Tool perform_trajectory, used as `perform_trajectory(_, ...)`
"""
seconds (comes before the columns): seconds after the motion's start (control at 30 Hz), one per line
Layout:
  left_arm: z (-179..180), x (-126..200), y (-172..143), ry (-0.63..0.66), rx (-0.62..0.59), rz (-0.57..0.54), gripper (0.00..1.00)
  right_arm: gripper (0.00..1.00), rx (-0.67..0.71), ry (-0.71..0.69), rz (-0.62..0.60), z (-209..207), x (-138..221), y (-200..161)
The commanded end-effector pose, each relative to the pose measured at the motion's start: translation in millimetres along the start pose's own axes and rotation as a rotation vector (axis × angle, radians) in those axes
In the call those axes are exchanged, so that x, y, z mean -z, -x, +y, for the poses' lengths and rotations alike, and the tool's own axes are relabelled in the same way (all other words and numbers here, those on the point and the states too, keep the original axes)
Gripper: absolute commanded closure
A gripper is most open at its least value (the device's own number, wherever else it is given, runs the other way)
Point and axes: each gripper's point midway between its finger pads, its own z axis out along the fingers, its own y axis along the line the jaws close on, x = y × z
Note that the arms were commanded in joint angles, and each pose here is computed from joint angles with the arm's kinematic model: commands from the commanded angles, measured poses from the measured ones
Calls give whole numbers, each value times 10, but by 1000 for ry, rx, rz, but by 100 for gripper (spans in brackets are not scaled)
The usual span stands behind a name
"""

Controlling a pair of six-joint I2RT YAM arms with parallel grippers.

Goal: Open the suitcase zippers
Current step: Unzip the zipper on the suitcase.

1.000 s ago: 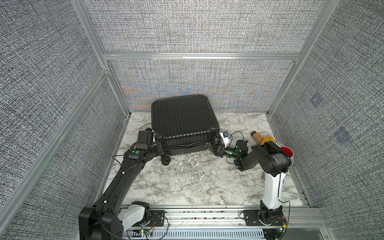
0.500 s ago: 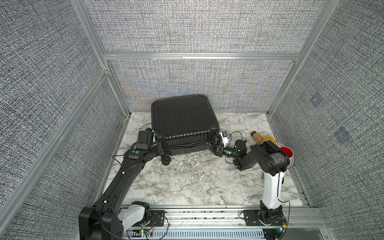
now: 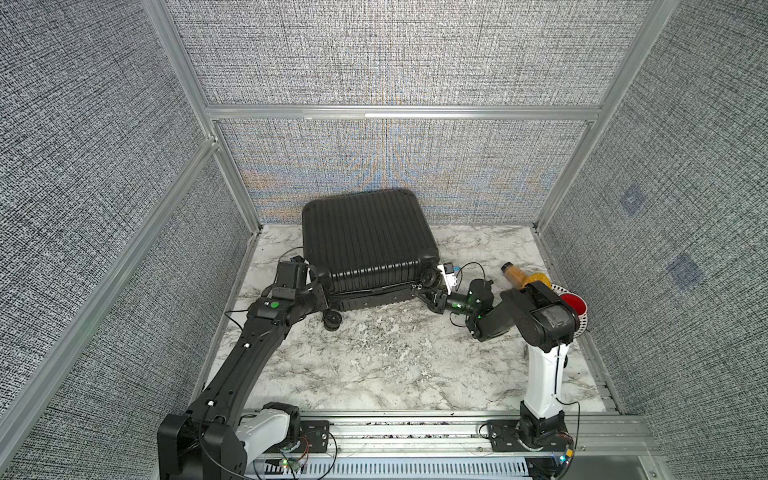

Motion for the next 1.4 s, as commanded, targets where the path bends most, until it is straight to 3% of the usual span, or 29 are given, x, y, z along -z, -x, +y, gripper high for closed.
perform_trajectory(0.0,-45,-5,-110,-30,-44,52,100,100,4,-41,-30,-62,18,65)
perform_trajectory(0.27,49,46,-82,32,-68,48,100,100,13,-142,-63,-138,223,110)
perform_trajectory(0.73,155,143,41,122,-146,34,100,100,69,-499,-1,-631,652,216)
perform_trajectory(1.1,91,124,72,96,-215,46,100,100,137,-571,74,-901,656,557)
perform_trajectory(1.27,239,121,274,216,-211,-3,100,100,131,-531,67,-655,689,467)
perform_trajectory(1.3,279,125,342,248,-212,-17,90,100,124,-523,58,-583,702,438)
perform_trajectory(1.37,316,102,459,286,-218,-33,60,100,109,-516,46,-463,730,356)
